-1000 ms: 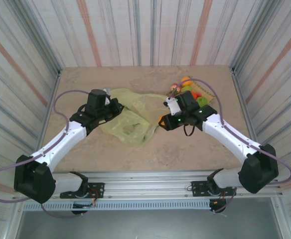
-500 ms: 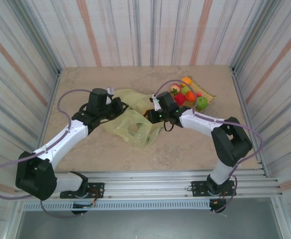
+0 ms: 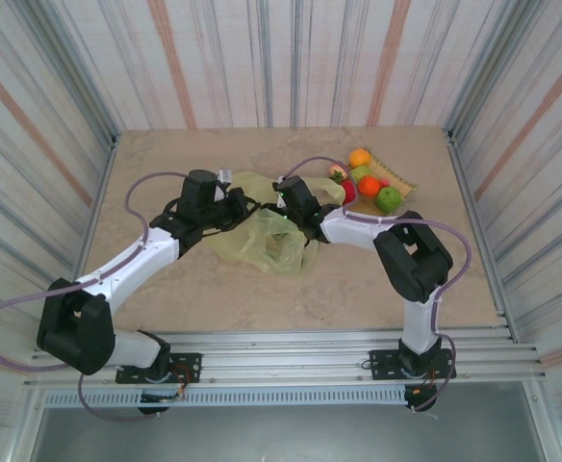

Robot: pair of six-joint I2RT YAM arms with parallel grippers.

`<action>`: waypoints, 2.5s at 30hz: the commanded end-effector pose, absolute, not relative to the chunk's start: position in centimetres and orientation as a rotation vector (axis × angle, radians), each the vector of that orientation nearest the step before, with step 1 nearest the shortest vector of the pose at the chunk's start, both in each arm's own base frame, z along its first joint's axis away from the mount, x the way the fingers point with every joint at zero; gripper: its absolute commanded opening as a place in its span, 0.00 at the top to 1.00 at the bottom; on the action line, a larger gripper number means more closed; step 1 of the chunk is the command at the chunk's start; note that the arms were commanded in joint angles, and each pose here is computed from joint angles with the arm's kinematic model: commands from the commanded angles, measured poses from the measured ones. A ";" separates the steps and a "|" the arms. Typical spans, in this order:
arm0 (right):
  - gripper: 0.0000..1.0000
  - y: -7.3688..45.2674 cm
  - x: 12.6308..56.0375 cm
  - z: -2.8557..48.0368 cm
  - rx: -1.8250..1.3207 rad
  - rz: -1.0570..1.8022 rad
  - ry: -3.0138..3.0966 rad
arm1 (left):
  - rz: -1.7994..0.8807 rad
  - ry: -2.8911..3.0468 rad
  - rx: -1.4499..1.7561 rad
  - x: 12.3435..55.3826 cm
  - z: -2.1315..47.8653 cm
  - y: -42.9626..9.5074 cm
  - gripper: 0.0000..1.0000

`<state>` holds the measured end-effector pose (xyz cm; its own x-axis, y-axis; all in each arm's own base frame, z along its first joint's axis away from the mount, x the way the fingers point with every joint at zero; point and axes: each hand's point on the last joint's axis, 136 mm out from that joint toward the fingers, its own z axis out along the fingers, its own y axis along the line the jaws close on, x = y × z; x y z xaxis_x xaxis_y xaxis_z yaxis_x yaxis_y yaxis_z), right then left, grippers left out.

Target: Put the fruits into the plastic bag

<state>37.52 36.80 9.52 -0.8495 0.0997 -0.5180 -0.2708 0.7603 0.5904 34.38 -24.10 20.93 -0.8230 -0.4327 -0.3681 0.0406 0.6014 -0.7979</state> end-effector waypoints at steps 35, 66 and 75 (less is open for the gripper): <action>0.26 20.5 35.0 16.9 -0.320 0.032 2.520 | -1.156 2.210 -0.154 36.1 22.8 -21.3 1.00; 0.13 2.8 41.7 15.7 -0.194 -0.188 2.602 | -1.185 2.249 -0.178 36.5 22.0 -21.0 1.00; 0.01 3.6 45.1 13.2 -0.522 -0.298 2.588 | -1.174 2.262 -0.188 36.3 21.8 -20.9 1.00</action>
<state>43.52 3.28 12.66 -0.8599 -0.2854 -0.4232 -0.2110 0.9537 -0.2143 36.39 -20.81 21.42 -0.8191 -0.3799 -0.4297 0.1328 0.6033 -0.7864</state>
